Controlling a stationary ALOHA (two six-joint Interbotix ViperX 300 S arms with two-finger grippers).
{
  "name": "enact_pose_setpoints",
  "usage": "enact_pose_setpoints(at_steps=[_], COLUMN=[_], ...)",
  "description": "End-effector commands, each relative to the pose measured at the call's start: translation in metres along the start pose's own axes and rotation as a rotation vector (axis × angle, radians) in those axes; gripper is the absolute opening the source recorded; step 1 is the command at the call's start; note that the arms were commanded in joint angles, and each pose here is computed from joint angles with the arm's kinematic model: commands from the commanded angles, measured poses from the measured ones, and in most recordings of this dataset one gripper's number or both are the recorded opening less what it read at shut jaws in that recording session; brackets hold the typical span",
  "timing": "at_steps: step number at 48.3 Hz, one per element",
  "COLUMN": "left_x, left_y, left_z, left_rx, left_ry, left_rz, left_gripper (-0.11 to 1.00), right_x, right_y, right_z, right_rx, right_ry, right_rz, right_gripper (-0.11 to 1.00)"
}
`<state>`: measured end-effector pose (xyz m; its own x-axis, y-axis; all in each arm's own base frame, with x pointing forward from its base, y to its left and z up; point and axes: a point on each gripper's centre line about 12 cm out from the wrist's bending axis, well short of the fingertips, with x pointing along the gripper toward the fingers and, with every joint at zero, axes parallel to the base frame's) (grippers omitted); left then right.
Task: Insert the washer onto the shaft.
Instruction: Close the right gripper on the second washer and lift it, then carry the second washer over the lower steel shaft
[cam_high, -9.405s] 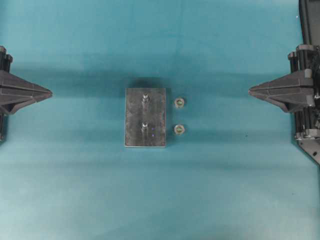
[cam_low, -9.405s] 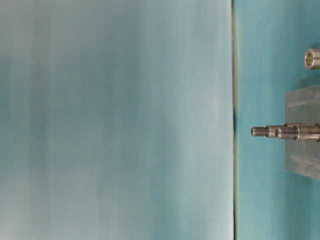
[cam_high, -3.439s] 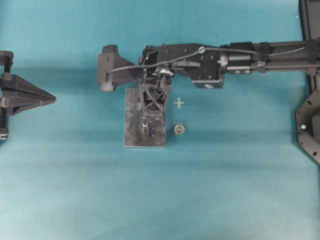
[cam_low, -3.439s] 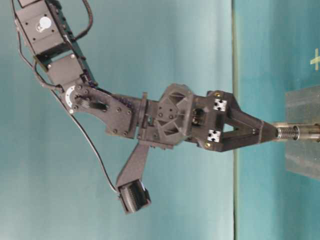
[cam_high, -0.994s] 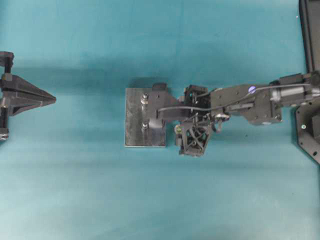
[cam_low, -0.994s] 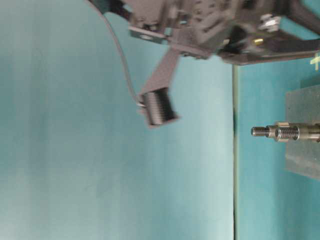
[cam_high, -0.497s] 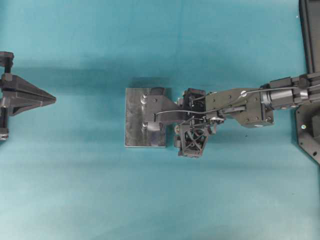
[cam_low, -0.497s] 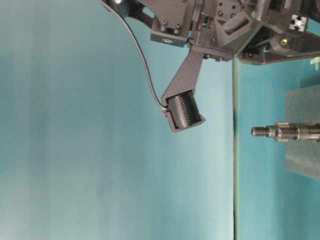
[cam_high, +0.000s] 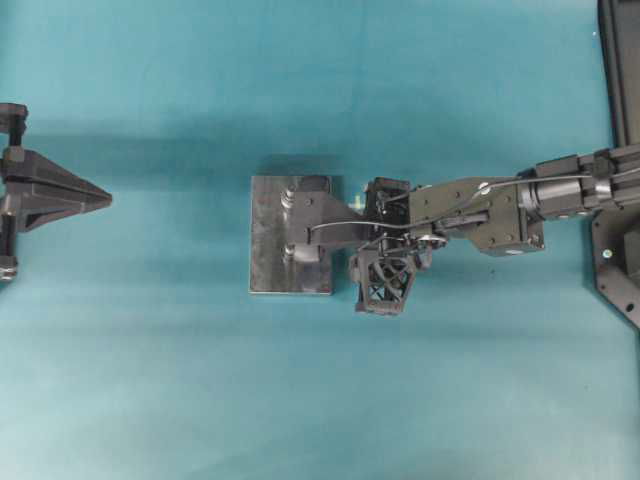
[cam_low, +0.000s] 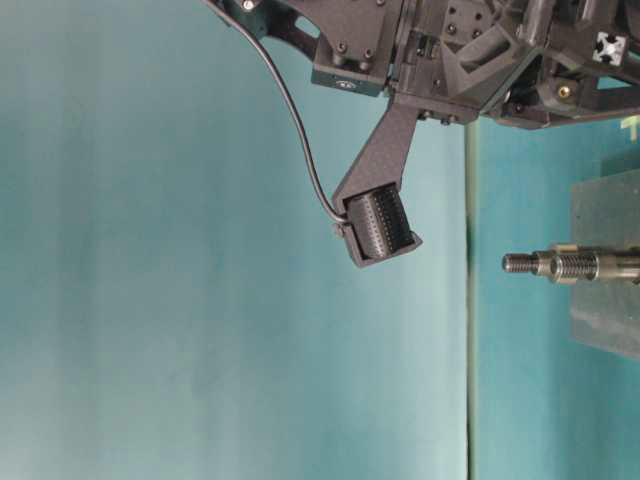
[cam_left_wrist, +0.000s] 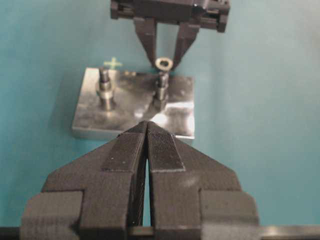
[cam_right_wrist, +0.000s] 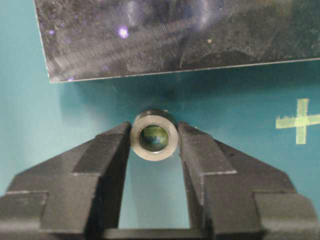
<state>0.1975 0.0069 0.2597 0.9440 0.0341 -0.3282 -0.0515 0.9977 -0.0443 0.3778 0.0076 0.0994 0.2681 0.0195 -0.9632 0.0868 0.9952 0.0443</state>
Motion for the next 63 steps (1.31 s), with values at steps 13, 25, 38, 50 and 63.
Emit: enact_pose_setpoints(at_steps=[13,25,38,50,63], left_x=[0.000,0.000,0.000,0.000,0.000], left_y=[0.000,0.000,0.000,0.000,0.000], left_z=[0.008,0.008,0.008,0.008,0.008], left_rx=[0.001,0.001,0.001,0.001,0.001], left_ry=[-0.018,-0.020,-0.020,-0.022,-0.020], left_rz=[0.001,0.001,0.001,0.001,0.001], left_gripper=[0.00,0.00,0.00,0.00,0.00], right_x=[-0.012,-0.035,-0.075,-0.100,-0.101], right_y=[-0.004,-0.007,-0.003,0.003,0.008], right_z=[0.003,0.008,0.039,0.073,0.094], right_rx=[0.017,0.002,-0.007,-0.036,-0.097], right_ry=[0.001,-0.001,-0.095,-0.158,-0.142], right_rz=[-0.006,-0.022,-0.015,-0.010,-0.015], right_gripper=[0.34,0.34,0.34,0.34,0.34])
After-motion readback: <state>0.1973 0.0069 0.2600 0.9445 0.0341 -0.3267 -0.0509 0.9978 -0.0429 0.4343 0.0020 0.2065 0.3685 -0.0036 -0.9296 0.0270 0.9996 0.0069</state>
